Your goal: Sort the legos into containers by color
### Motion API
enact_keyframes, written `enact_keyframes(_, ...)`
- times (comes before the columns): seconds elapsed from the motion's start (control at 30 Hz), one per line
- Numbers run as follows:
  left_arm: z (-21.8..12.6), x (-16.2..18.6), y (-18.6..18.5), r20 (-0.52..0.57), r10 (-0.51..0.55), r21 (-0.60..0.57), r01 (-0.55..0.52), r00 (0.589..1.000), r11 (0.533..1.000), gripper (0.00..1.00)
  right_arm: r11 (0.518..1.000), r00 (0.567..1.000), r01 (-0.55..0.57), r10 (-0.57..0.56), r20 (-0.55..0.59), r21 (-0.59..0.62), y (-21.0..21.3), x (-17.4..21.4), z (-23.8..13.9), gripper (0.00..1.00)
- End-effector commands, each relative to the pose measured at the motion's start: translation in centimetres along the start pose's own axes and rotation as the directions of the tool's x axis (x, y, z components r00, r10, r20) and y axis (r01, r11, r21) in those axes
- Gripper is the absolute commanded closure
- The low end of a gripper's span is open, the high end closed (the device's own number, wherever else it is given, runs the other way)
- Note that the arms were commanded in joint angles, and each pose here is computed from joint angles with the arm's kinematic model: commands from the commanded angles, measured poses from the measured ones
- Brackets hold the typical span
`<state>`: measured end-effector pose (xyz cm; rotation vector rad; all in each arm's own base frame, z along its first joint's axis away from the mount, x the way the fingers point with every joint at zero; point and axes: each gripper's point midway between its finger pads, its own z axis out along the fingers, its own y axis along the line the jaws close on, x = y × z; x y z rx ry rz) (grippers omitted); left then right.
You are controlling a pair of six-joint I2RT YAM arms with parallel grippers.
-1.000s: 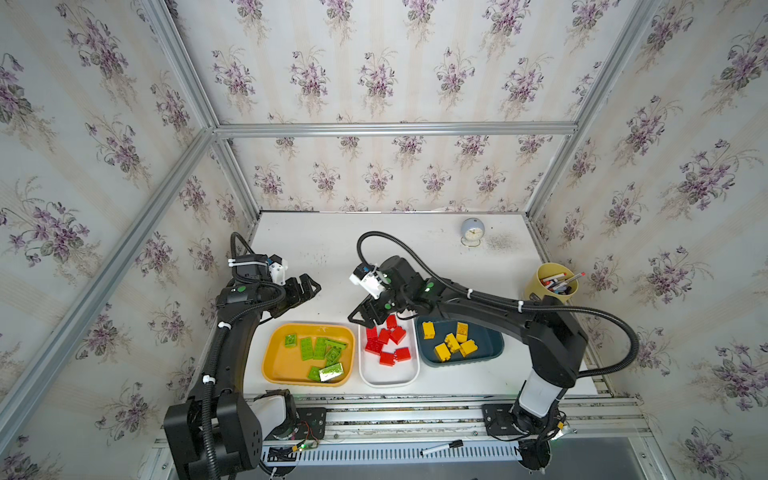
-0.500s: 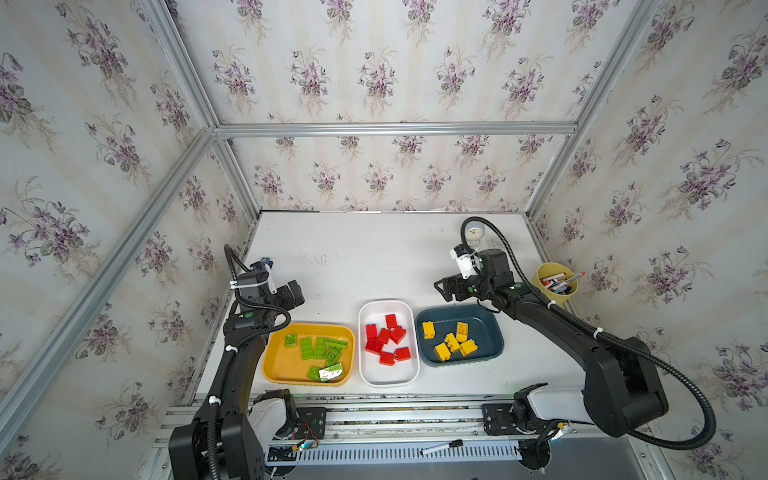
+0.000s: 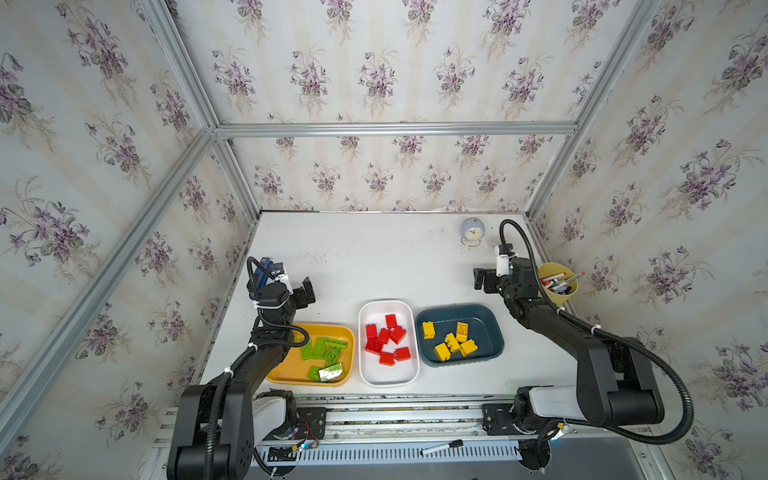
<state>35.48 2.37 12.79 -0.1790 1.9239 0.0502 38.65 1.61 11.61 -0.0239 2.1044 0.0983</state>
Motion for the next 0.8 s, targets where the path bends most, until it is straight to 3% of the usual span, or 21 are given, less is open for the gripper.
enact_keyframes(0.0,-0.2,-3.4,-0.9,0.192,0.065,0.003,-0.067,0.979,0.998,0.01,0.998,0.993,0.049,-0.052,0.105,0.03,-0.5,0.2,-0.8,0.0)
enact_keyframes(0.13,0.6,-2.6,-1.3,0.163,0.081,0.013,-0.084,0.983,0.996,0.0,0.996,0.975,0.065,-0.075,0.208,0.054,-0.9,-0.7,-0.4,0.0)
enact_keyframes(0.2,0.7,-2.4,-1.2,0.163,0.079,0.009,-0.081,0.984,0.997,0.01,0.997,0.988,0.072,-0.075,0.135,0.031,-0.7,-0.1,1.2,0.0)
enact_keyframes(0.37,0.6,-1.7,-1.1,0.181,0.072,0.006,-0.074,0.981,0.997,0.0,0.997,0.977,0.065,-0.074,0.199,0.05,-1.1,1.1,1.9,0.0)
enact_keyframes(0.77,0.4,-2.0,-1.1,0.192,0.068,0.013,-0.072,0.979,0.997,0.01,0.996,0.98,0.066,-0.075,0.184,0.054,-1.2,1.3,1.9,0.0)
